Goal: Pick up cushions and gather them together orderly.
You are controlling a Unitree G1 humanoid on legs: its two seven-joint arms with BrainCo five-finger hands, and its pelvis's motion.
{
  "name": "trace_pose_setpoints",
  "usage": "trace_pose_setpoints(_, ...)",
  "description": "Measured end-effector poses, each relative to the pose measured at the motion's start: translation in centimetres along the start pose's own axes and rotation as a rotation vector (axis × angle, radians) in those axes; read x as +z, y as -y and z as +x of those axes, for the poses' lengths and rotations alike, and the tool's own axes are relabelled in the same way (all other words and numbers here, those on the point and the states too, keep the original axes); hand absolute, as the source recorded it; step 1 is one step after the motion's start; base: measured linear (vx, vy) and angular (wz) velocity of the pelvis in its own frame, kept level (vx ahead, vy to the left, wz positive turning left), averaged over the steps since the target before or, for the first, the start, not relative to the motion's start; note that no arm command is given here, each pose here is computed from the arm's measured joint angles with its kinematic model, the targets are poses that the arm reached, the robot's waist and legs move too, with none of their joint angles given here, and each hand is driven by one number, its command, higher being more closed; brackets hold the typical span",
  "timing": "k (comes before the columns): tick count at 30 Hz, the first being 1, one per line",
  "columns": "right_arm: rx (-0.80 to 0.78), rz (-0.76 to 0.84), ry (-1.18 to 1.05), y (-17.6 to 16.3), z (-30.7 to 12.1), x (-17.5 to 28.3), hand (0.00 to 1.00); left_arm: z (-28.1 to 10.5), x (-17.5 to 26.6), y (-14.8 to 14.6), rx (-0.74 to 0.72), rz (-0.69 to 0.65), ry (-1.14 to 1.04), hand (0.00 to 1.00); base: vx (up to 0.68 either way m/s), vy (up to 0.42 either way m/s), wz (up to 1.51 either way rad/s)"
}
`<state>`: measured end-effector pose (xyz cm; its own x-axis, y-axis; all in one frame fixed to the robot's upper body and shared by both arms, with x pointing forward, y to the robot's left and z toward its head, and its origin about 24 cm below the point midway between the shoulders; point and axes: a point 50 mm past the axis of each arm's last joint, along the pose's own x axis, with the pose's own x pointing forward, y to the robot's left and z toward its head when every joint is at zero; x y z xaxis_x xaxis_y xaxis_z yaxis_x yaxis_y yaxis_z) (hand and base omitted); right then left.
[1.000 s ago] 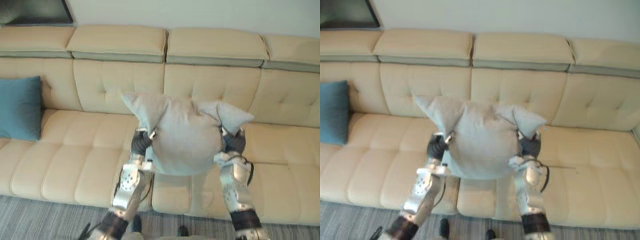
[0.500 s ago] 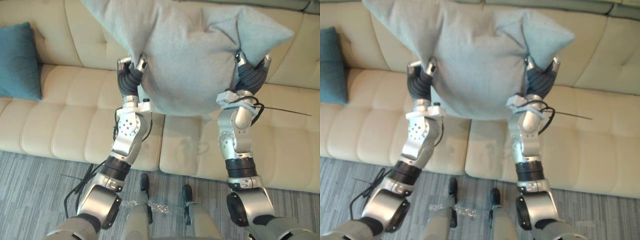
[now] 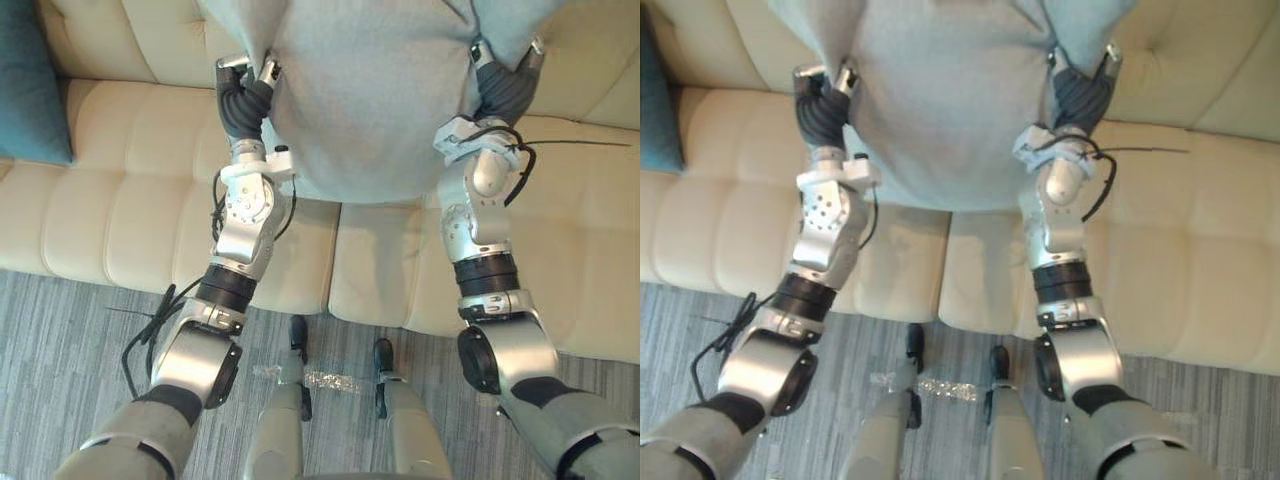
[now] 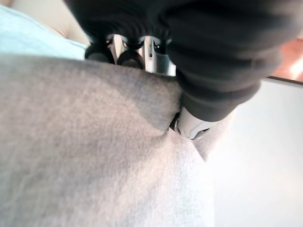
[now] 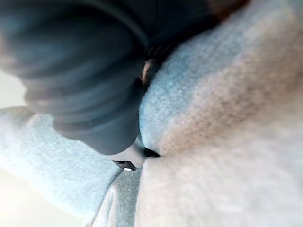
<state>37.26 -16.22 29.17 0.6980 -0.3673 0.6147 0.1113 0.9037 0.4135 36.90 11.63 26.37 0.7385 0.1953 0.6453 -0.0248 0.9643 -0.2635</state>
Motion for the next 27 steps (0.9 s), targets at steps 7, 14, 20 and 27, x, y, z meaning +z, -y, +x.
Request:
trace_pose_setpoints(7,0.004,-0.022,-0.026,-0.5,1.3,0.2,1.00,1.5,0.4,0.1,-0.001,0.041,-0.003,1.00,0.00,-0.010,0.01)
trace_pose_setpoints(14,0.003,-0.057,0.000,-0.2,2.5,1.3,1.00,2.2,1.2,1.0,-0.024,0.078,0.026,1.00,0.02,-0.029,0.11)
trace_pose_setpoints(20,-0.021,-0.092,-0.028,0.3,2.6,0.8,0.00,2.6,1.6,1.1,-0.039,0.160,0.039,0.00,0.02,-0.021,0.01)
trace_pose_setpoints(27,-0.148,-0.033,0.050,2.2,3.6,3.3,0.00,3.4,2.8,1.3,-0.015,0.151,0.074,0.00,0.00,-0.002,0.00)
